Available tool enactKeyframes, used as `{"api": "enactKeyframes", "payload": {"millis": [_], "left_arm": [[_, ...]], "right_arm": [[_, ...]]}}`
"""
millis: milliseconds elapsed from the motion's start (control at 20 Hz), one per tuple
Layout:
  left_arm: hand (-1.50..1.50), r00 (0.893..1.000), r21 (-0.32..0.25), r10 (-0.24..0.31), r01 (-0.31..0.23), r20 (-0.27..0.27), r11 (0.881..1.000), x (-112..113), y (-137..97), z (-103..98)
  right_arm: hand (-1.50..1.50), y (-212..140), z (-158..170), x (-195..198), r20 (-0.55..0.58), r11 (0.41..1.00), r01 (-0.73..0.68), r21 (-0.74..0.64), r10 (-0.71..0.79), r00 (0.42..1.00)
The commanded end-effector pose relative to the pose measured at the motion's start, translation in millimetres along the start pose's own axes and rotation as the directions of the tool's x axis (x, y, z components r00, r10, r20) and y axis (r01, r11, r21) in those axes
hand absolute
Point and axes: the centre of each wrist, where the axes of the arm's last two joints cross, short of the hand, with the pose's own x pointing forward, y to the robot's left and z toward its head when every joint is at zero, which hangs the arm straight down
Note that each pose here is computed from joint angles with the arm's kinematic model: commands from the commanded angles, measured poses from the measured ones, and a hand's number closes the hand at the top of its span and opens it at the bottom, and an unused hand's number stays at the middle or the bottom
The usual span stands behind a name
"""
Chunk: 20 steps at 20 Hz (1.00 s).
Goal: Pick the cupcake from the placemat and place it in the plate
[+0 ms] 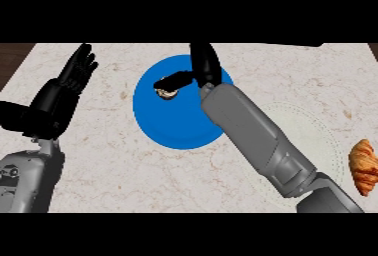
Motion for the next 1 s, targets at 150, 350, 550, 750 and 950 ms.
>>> {"api": "enactKeyframes", "payload": {"millis": [150, 350, 550, 750, 950], "left_arm": [[0.00, 0.999, 0.043, -0.025, 0.026, -0.026, 0.999, -10.0, 5.9, 2.2], [0.00, 0.999, 0.052, -0.011, 0.013, -0.041, 0.999, -10.6, 17.1, 19.5], [0.00, 0.998, 0.078, -0.021, 0.025, -0.052, 0.997, -7.9, 16.0, 18.6], [0.00, 0.999, 0.077, -0.024, 0.026, -0.030, 0.997, -16.5, 26.3, 30.8], [0.00, 0.999, 0.068, -0.013, 0.015, -0.033, 0.998, 1.7, 20.2, 26.7]], "right_arm": [[-1.50, -14.7, -7.8, -0.4, 0.002, 0.975, 0.209, -0.069, -0.210, 0.978], [-1.50, -40.2, -4.6, -47.9, -0.008, 0.969, 0.220, -0.110, -0.222, 0.975], [-1.50, -84.6, 3.8, -82.0, 0.031, 0.964, 0.248, -0.096, -0.246, 0.969], [-1.50, -122.7, 1.4, -97.1, 0.029, 0.967, 0.238, -0.090, -0.236, 0.971], [-1.50, -162.1, 9.2, -116.0, 0.030, 0.975, 0.210, -0.068, -0.209, 0.978]]}}
